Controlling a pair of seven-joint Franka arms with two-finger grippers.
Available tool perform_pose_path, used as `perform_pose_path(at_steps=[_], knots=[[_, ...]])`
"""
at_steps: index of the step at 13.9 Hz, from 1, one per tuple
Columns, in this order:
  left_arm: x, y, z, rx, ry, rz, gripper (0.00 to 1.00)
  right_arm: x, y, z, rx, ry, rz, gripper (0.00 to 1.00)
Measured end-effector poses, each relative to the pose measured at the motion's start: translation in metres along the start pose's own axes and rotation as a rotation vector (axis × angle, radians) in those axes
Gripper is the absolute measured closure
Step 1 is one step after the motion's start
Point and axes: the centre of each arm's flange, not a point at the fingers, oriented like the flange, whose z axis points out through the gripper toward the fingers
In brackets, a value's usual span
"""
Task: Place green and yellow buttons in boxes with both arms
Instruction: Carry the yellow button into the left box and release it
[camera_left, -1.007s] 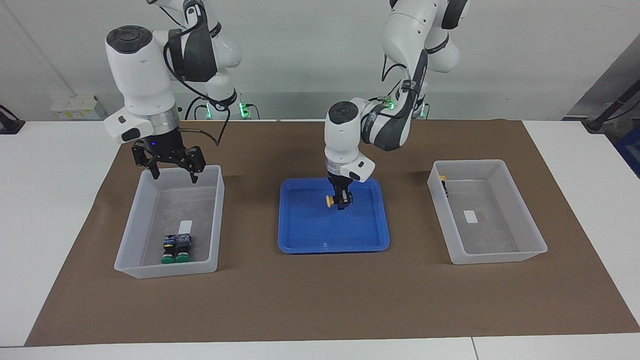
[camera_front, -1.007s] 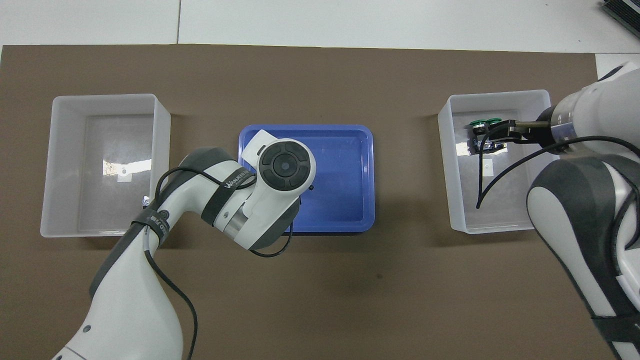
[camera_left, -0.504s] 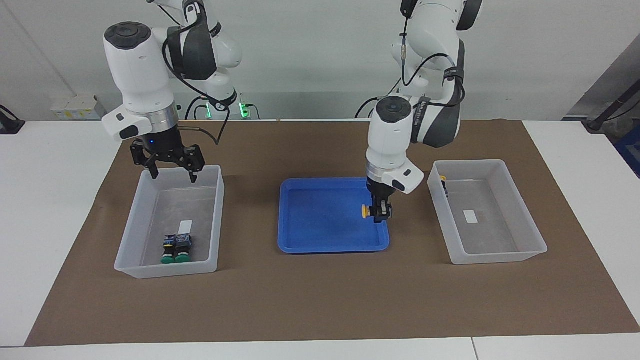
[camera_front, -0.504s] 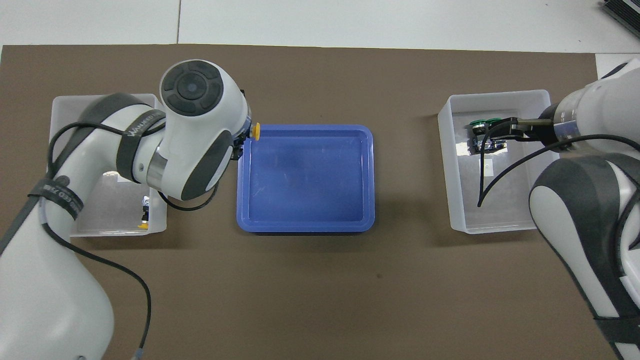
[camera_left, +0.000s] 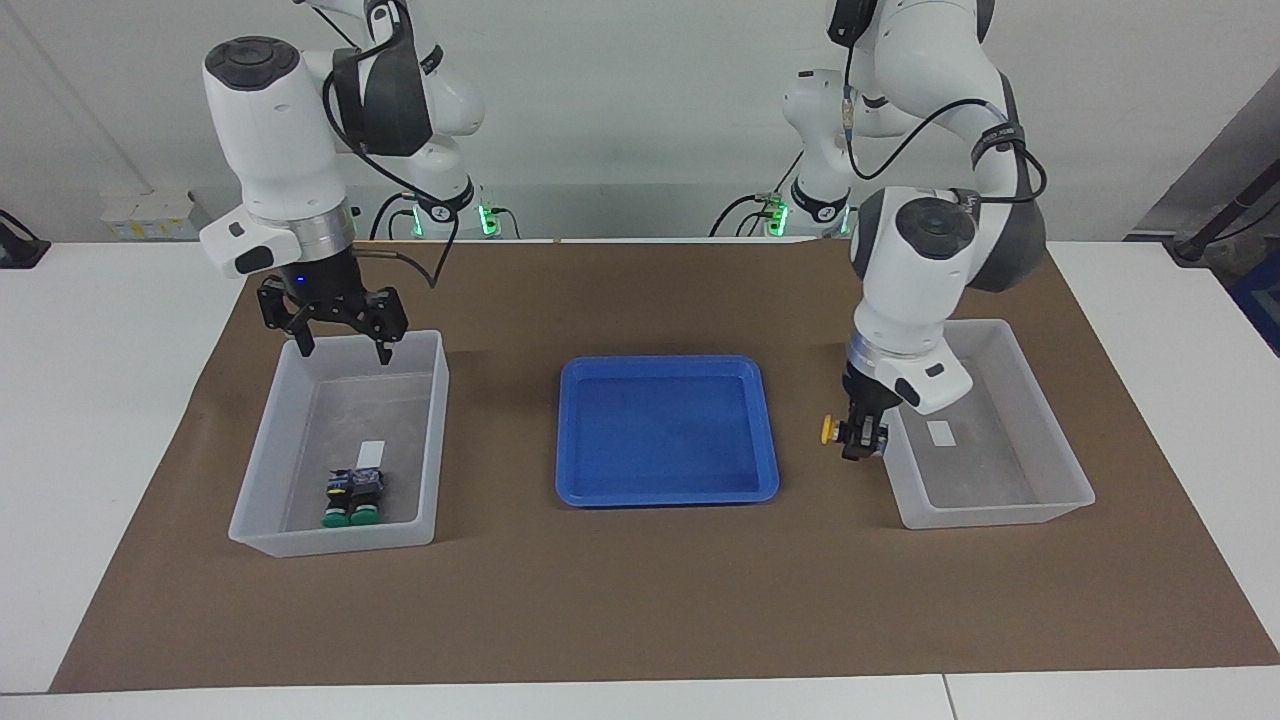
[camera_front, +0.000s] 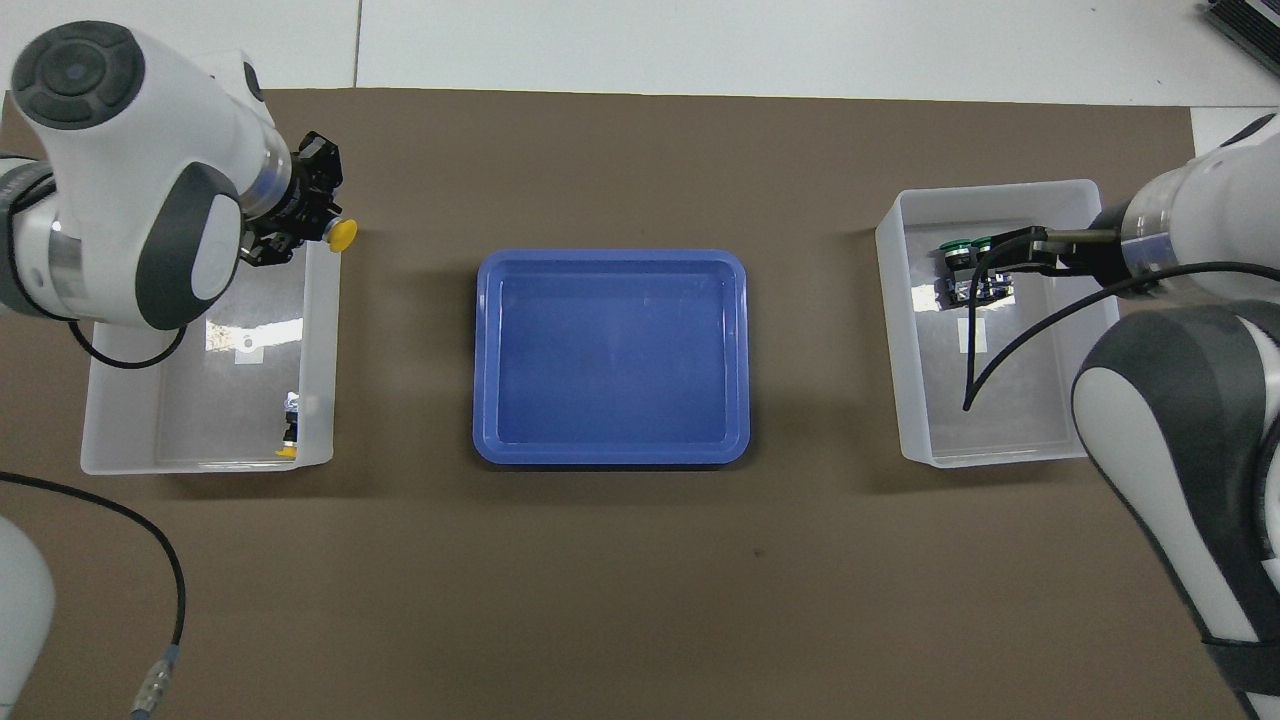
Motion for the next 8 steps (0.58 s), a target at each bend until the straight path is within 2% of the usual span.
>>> perform_pose_path(at_steps=[4, 8], knots=[[0.066, -0.048, 0.005, 0.005, -0.055, 0.311, 0.66, -0.001, -0.002, -0.021, 0.003, -0.026, 0.005, 0.00], [0.105, -0.094, 0.013, 0.037, -0.107, 0.562, 0.66, -0.006, 0.006, -0.029, -0.004, -0.065, 0.026, 0.00]])
